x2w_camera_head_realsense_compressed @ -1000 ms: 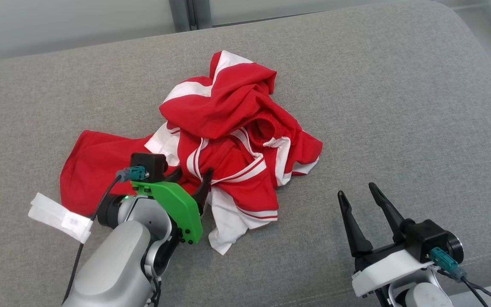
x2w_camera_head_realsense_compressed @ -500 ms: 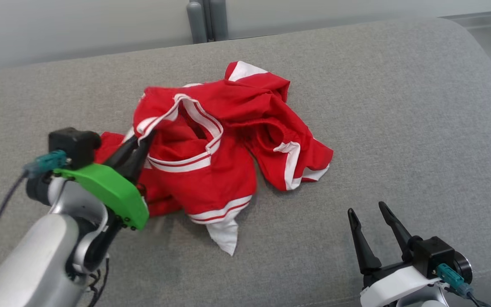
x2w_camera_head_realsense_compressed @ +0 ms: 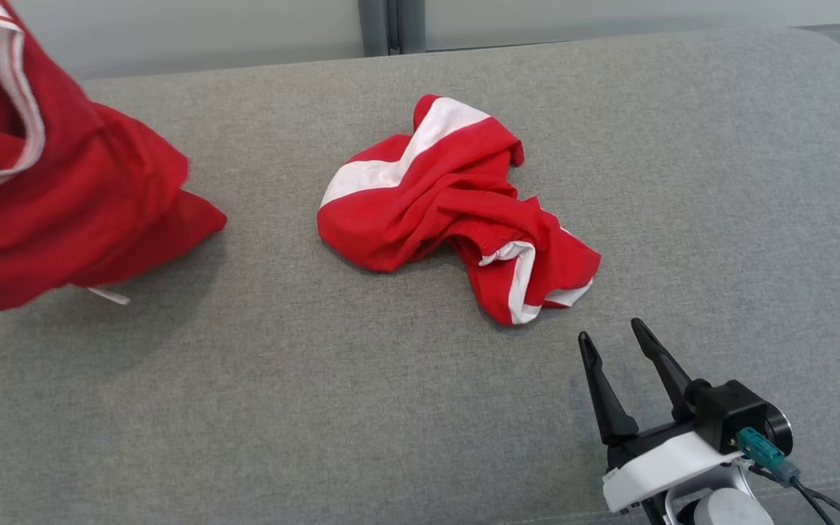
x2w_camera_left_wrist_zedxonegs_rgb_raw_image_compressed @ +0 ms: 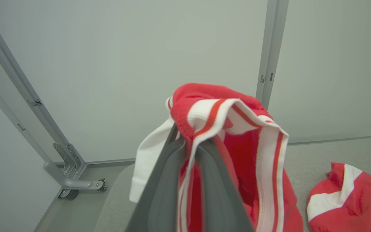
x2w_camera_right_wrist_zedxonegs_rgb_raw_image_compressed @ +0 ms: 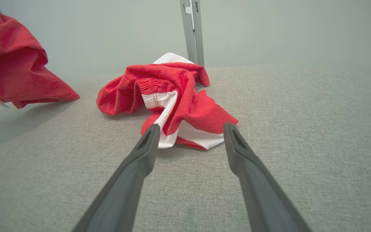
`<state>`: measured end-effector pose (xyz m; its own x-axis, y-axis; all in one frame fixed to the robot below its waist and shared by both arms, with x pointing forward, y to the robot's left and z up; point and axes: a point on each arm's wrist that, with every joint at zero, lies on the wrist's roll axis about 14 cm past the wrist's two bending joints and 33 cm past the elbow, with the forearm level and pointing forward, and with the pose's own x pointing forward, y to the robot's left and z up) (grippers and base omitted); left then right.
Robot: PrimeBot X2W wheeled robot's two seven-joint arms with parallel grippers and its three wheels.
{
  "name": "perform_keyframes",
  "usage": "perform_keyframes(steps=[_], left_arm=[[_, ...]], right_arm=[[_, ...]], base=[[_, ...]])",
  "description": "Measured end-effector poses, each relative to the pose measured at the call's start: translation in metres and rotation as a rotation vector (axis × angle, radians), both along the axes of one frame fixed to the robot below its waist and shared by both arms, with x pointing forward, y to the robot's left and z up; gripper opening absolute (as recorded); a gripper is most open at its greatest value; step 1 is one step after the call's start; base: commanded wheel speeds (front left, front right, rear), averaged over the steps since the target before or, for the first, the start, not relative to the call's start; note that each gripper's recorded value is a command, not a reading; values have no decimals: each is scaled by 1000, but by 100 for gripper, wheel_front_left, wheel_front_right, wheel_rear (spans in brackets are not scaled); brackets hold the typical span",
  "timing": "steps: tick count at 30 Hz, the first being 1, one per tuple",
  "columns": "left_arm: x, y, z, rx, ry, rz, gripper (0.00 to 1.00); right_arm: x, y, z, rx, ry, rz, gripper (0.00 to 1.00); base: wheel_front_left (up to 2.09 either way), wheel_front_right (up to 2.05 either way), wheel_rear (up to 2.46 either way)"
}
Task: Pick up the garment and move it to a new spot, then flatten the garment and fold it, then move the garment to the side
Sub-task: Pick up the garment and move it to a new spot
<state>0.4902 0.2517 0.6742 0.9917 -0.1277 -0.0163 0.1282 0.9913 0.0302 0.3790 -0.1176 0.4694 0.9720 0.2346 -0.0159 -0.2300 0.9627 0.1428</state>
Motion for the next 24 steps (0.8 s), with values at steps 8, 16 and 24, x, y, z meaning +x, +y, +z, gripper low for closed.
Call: perform_keyframes(steps=[8,16,24], left_arm=[[39,101,-25,76,41,302,0],[56,127,-107,106,135,374,0],[34,114,-199,69,232,356,0]], right_arm=[[5,-12,-9,5,27,-37,100],[5,-29,-22,-14,66,-87,100],[5,-37,-25,-20,76,-109,100]], base=[[0,0,0],[0,0,0],[0,0,0]])
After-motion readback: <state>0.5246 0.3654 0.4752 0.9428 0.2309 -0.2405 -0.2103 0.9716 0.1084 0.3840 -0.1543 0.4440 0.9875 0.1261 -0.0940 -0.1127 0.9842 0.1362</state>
